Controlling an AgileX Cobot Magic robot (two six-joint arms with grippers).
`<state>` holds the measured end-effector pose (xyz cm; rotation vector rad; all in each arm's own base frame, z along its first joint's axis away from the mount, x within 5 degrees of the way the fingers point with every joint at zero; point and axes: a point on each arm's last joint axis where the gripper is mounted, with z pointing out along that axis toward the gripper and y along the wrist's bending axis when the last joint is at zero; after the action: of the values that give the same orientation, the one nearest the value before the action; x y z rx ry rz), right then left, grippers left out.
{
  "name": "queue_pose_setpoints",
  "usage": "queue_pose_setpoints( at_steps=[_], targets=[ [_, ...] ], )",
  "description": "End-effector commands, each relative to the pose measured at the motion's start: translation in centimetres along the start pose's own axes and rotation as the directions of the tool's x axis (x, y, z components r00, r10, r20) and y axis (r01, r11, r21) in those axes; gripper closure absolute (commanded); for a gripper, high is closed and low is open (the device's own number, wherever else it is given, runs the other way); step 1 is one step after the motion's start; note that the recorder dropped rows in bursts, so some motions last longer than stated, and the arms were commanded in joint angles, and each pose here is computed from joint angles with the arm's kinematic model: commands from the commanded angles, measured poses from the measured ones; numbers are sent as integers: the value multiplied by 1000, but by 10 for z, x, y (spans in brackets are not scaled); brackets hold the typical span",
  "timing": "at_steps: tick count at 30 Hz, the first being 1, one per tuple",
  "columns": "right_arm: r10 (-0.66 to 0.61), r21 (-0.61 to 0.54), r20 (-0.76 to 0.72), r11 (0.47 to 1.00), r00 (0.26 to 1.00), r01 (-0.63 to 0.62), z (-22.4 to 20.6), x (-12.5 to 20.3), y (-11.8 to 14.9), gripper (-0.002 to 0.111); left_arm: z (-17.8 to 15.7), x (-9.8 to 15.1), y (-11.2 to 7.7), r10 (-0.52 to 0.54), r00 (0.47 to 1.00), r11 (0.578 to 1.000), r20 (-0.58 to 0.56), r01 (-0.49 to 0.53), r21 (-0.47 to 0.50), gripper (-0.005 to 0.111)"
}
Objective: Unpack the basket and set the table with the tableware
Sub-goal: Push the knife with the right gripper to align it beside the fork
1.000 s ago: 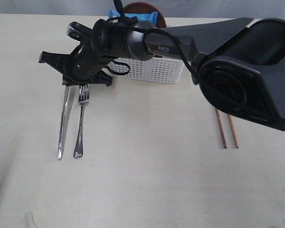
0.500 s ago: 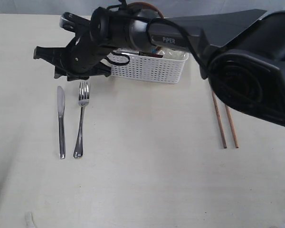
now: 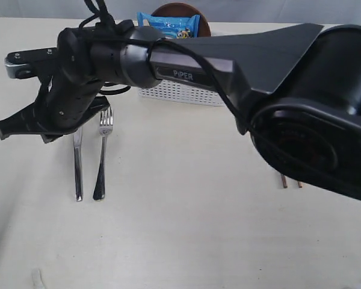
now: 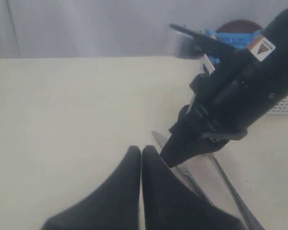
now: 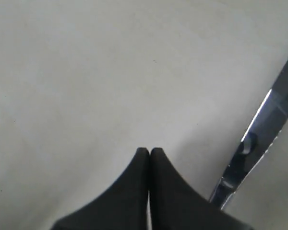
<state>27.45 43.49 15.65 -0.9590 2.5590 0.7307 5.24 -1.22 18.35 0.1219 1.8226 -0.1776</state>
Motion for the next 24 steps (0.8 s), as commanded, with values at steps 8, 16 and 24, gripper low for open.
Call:
queue_pose_setpoints(
  at_steps=[8,16,24],
  targets=[
    [21,63,70,998,997,-25,20,-7,-35,109,0,1,0,2,1000,1000,1,-2,8,107],
    [-37,71,100,997,994,30,30,-17,-31,109,0,1,0,2,1000,1000,1,-2,8,107],
    [-70,97,72,993,995,63,45,-15,-37,109,0,1,0,-2,1000,1000,1,2,8,107]
  ],
)
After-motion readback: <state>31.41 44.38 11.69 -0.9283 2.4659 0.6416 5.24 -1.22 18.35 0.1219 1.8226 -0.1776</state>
